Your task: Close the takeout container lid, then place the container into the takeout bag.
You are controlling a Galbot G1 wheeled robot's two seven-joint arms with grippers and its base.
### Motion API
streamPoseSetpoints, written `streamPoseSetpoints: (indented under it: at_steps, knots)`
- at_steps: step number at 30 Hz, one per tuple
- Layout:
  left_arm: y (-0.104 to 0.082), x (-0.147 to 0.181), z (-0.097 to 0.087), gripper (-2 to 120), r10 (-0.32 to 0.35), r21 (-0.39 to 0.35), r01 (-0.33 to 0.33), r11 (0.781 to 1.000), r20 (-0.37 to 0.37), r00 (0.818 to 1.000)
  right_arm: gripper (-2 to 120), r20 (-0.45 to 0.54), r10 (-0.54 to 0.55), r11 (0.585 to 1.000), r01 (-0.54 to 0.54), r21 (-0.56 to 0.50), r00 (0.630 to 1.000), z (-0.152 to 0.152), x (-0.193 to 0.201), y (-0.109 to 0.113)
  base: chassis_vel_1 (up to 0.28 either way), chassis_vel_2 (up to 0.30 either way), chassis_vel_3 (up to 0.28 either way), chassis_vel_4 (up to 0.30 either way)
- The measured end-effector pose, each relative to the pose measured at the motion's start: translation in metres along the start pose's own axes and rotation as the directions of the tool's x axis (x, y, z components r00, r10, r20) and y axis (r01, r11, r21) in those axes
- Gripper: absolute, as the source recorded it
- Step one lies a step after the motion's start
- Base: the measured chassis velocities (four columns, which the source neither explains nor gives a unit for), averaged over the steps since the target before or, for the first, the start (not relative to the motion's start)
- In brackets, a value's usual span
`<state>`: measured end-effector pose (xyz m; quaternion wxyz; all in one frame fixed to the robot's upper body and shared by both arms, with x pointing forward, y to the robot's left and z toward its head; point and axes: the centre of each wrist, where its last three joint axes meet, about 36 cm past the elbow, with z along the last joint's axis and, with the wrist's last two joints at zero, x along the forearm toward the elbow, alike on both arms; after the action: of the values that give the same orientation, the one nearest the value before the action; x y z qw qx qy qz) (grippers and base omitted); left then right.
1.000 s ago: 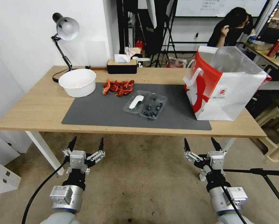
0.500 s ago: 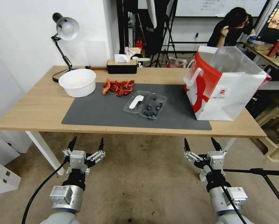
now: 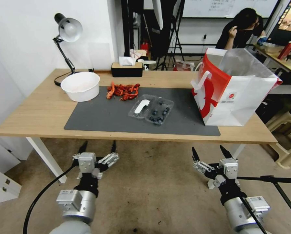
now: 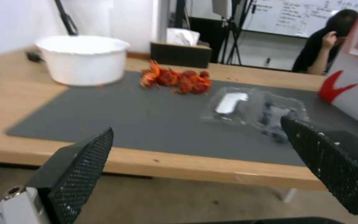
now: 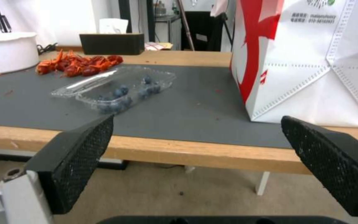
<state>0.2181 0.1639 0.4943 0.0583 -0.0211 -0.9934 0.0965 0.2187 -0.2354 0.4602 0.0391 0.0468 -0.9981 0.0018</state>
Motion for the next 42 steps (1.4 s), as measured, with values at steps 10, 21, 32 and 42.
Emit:
streamPoseSetpoints:
  at_steps: [10,21,32,42]
  knots:
    - [0.006,-0.013,0.024,100,-0.013,-0.047,0.015,0.999,0.057,0.998,100,0.0,-0.012,1.0,0.012,-0.016,1.0,0.006,-0.004,-0.004,0.0,0.0,0.0,0.0]
    - [0.009,-0.019,0.03,100,0.005,-0.063,-0.001,0.998,0.056,0.998,100,0.0,-0.034,0.996,0.034,-0.083,0.999,0.007,-0.011,-0.005,0.0,0.0,0.0,0.0]
    - [0.016,-0.025,0.038,100,0.035,-0.088,-0.032,0.996,0.036,0.999,100,0.059,-0.089,0.977,0.098,-0.191,0.994,0.003,-0.056,-0.009,0.0,0.0,0.0,0.0]
    - [0.018,-0.021,0.038,100,0.006,-0.081,-0.003,0.997,0.041,0.999,100,0.038,-0.143,0.93,0.147,-0.337,0.989,0.012,-0.118,0.0,0.0,0.0,0.0,0.0]
